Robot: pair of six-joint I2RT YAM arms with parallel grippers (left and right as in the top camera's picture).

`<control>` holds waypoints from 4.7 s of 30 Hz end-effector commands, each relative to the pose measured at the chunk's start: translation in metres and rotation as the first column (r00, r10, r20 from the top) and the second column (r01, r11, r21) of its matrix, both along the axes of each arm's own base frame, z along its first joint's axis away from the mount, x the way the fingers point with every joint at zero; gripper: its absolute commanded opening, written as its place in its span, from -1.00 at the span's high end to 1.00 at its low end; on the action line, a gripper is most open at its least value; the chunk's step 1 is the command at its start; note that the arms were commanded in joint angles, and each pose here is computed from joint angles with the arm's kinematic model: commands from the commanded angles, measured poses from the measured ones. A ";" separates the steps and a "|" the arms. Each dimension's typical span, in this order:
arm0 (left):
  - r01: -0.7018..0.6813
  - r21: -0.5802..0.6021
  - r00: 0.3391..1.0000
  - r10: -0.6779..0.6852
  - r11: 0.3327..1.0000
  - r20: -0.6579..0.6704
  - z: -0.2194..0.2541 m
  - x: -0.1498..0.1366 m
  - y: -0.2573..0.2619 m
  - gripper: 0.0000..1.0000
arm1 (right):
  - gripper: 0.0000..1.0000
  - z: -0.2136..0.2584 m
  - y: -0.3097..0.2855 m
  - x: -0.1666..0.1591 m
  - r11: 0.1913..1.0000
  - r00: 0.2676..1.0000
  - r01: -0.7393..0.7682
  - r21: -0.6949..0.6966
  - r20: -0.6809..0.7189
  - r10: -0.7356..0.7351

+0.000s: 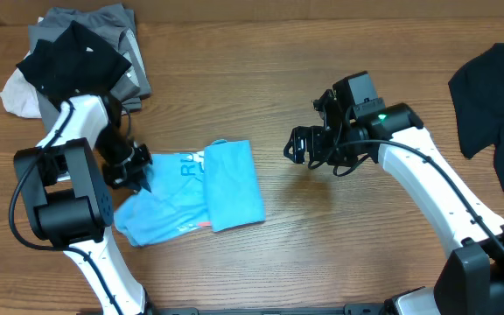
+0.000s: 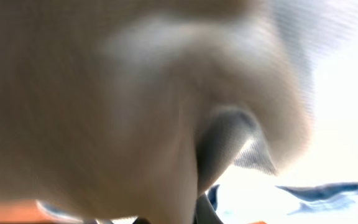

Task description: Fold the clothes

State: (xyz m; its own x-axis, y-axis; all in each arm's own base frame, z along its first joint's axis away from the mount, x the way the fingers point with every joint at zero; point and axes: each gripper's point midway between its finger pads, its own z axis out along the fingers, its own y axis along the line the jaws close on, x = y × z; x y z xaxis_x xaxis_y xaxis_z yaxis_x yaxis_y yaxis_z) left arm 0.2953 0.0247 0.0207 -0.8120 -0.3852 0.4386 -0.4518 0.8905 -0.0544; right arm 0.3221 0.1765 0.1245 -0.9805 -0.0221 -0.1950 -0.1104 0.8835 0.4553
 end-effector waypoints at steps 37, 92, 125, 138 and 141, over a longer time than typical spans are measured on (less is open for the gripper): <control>0.487 -0.054 0.833 -0.445 0.872 0.327 0.100 0.012 -0.203 0.47 | 0.19 -0.110 0.098 -0.052 0.978 0.985 0.003 0.207 -0.171 0.033; 0.230 -0.060 0.870 -0.178 0.971 0.461 0.072 0.075 -0.182 0.27 | -0.06 -0.118 0.091 -0.049 0.990 0.988 0.037 0.140 -0.156 -0.014; 0.353 -0.268 0.805 -0.145 0.896 0.575 0.085 0.071 -0.283 -0.43 | 0.02 -0.114 0.073 -0.041 0.983 0.969 0.148 0.108 -0.217 -0.122; 0.472 -0.293 0.737 -0.189 0.832 0.649 0.159 0.073 -0.294 -0.46 | -0.21 -0.049 -0.034 -0.005 0.906 0.907 0.411 0.102 -0.144 -0.395; 0.476 -0.199 0.734 -0.262 0.857 0.627 0.166 0.070 -0.268 -0.45 | -0.22 -0.035 -0.060 -0.007 0.891 0.894 0.443 0.099 -0.119 -0.432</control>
State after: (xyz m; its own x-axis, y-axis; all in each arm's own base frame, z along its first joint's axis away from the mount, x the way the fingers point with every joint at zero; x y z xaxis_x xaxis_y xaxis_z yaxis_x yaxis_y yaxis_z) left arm 0.3622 -0.2591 0.1616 -0.9992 0.0327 -0.0225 0.0397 0.8329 -0.5521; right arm 0.3107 0.1371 0.0707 -0.9092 0.4163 -0.0090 0.3456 0.7665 0.5414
